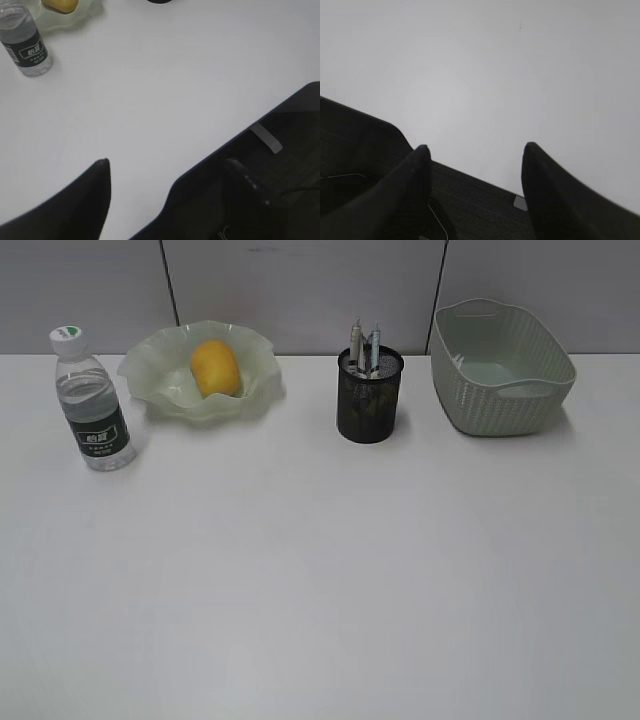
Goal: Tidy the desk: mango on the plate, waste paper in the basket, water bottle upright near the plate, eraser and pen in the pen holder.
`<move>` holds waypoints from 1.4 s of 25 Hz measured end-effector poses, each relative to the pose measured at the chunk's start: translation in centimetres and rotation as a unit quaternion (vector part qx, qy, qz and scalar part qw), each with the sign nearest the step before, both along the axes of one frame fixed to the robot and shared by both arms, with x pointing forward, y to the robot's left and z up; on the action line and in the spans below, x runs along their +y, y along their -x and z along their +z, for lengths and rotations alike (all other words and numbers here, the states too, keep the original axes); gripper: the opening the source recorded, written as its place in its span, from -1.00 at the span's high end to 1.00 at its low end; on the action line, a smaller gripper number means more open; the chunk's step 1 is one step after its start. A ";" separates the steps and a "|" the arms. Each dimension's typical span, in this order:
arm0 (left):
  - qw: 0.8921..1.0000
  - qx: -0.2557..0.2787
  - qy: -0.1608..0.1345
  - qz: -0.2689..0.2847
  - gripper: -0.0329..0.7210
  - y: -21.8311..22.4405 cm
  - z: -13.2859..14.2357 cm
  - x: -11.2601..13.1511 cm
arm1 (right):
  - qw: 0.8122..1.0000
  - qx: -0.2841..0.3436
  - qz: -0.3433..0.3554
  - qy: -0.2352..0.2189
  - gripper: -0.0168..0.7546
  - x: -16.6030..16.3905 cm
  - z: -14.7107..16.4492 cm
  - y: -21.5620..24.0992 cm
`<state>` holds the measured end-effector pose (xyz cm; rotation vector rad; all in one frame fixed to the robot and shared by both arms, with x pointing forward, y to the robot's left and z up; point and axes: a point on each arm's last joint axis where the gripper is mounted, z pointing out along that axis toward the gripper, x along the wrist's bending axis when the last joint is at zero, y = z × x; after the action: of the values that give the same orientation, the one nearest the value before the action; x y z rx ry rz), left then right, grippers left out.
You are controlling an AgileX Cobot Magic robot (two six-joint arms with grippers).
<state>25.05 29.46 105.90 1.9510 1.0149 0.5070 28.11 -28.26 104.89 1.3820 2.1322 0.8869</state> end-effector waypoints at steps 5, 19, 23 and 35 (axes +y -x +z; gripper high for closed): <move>1.000 0.000 0.000 0.000 -0.56 0.0 0.0 0.0 | 1.000 0.000 0.001 0.000 -0.23 0.0 0.0 0.0; 1.000 0.001 0.001 0.000 -0.57 0.0 0.0 0.0 | 1.000 0.001 0.001 0.000 -0.23 0.0 0.0 0.0; 1.000 0.001 0.001 0.000 -0.57 0.0 0.0 0.0 | 1.000 0.001 0.001 0.000 -0.23 0.0 0.0 0.0; 0.999 -0.004 0.005 0.043 -0.57 0.1 0.0 0.2 | 0.999 -0.022 -0.022 -0.012 -0.23 -0.5 0.2 0.6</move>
<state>24.93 29.64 105.91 1.9020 1.0983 0.5558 27.47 -28.72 105.10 1.4027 2.0583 0.9203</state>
